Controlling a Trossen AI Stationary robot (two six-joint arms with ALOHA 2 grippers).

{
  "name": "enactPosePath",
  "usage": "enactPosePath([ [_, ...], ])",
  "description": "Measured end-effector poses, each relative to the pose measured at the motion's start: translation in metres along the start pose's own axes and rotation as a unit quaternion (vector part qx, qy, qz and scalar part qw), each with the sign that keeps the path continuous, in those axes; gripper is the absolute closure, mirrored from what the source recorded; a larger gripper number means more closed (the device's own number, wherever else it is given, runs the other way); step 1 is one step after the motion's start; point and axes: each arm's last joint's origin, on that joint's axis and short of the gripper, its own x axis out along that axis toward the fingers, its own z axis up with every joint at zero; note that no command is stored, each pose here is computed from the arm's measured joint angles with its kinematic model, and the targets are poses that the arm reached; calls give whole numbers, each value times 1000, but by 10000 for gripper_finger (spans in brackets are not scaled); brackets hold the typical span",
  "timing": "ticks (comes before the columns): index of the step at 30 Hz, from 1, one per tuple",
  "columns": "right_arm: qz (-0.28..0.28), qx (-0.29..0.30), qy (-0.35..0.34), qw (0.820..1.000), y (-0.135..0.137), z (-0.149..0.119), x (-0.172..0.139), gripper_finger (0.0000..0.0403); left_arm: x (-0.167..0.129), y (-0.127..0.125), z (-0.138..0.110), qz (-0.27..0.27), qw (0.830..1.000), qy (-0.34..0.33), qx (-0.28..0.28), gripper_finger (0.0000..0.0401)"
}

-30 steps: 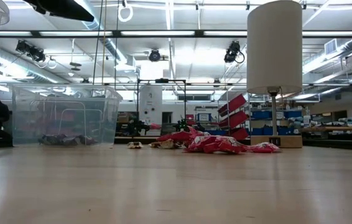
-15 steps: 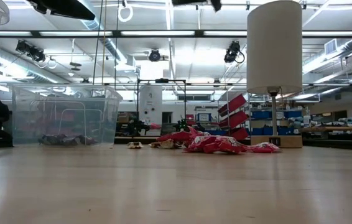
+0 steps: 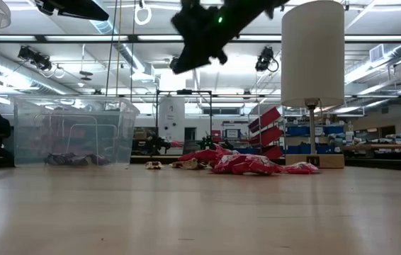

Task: Sort candy
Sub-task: Put the gold chocolate into the bottom right transparent bin

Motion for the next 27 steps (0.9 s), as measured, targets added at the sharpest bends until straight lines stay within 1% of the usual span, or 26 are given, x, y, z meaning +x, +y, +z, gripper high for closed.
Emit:
enactPosePath([
  [3, -6, 7, 20, 1000, 2, -13, 20, 402, 0, 0, 0, 0, 1000, -1, -3, 319],
  [8, -13, 7, 59, 998, 4, -34, 43, 402, 0, 0, 0, 0, 1000, -1, -3, 319],
  [15, -33, 17, 106, 994, -6, -56, 67, 403, 0, 0, 0, 0, 1000, -1, -3, 319],
  [22, -45, 22, 162, 986, -12, -76, 80, 403, 0, 0, 0, 0, 1000, -1, -3, 319],
  [25, -47, 19, 176, 983, -12, -80, 81, 403, 0, 0, 0, 0, 1000, -1, -3, 319],
  [27, -48, 28, 177, 983, -12, -81, 81, 403, 0, 0, 0, 0, 1000, -1, -3, 319],
])
